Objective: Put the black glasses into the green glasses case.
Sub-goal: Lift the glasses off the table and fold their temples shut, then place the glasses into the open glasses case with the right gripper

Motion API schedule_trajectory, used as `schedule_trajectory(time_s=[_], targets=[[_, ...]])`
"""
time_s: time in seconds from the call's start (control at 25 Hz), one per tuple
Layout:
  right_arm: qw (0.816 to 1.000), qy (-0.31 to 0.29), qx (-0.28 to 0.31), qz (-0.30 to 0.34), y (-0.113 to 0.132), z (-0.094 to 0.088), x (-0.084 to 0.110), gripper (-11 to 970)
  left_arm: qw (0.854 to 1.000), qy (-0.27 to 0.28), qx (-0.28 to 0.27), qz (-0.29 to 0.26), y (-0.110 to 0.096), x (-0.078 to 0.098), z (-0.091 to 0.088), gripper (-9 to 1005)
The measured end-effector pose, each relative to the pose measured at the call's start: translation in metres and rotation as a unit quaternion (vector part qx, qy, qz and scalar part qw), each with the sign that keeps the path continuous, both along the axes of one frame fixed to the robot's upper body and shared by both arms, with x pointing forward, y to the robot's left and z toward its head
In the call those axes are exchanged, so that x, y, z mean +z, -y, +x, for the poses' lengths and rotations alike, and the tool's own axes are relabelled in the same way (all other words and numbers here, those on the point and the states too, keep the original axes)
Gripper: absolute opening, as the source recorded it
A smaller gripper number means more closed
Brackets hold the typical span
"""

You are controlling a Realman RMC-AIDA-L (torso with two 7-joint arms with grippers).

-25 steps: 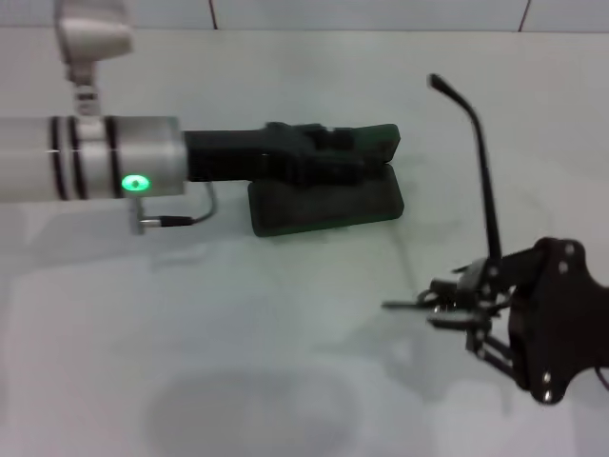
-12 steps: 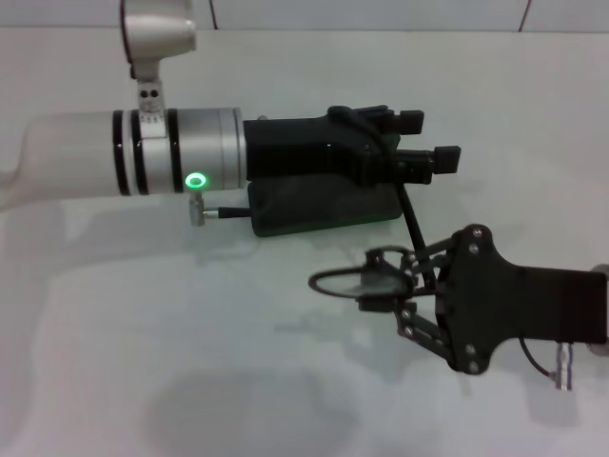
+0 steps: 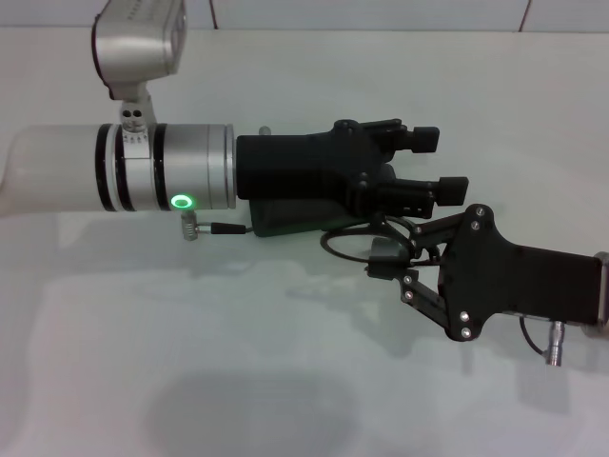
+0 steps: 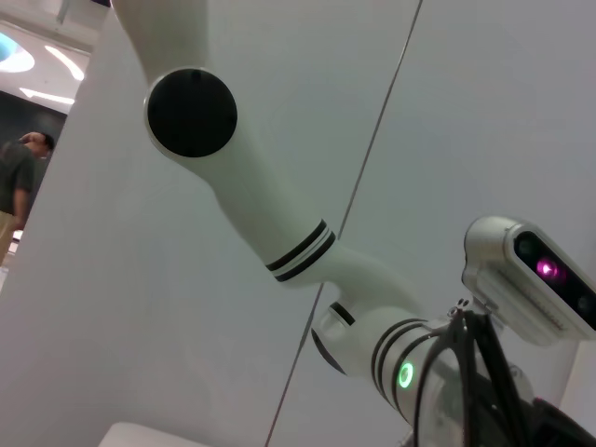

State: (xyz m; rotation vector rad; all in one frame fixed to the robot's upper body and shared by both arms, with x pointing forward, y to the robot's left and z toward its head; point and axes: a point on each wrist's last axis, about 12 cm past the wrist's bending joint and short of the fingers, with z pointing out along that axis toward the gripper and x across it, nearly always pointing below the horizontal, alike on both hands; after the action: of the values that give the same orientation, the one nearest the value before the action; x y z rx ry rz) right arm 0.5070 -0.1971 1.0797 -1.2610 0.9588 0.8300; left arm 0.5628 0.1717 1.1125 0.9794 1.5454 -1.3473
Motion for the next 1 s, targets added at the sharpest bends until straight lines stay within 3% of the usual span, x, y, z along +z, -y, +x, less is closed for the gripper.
schedule_trajectory(time_s=[0.2,0.64,0.84,1.0], targets=[[1.0,-0.002,-0.003,-0.003,0.0,0.0,-0.001,116,1.0,0.002,0.004,-0.002,0.0,0.0,0.001,888],[0.999,0.004,-0.033,-0.034,0.003,0.006,-0.007,115,0.983,0.02,0.169,-0.072,-0.052,-0.001,0.009,888],[0.992,0.054,-0.074,-0.085,-0.003,0.025,0.0,118,0.973,0.027,0.213,-0.08,-0.07,-0.005,0.006,888],[0.976,0.111,-0.116,-0.146,-0.018,0.036,0.011,120,0.969,0.027,0.233,-0.079,-0.078,-0.007,0.005,888]])
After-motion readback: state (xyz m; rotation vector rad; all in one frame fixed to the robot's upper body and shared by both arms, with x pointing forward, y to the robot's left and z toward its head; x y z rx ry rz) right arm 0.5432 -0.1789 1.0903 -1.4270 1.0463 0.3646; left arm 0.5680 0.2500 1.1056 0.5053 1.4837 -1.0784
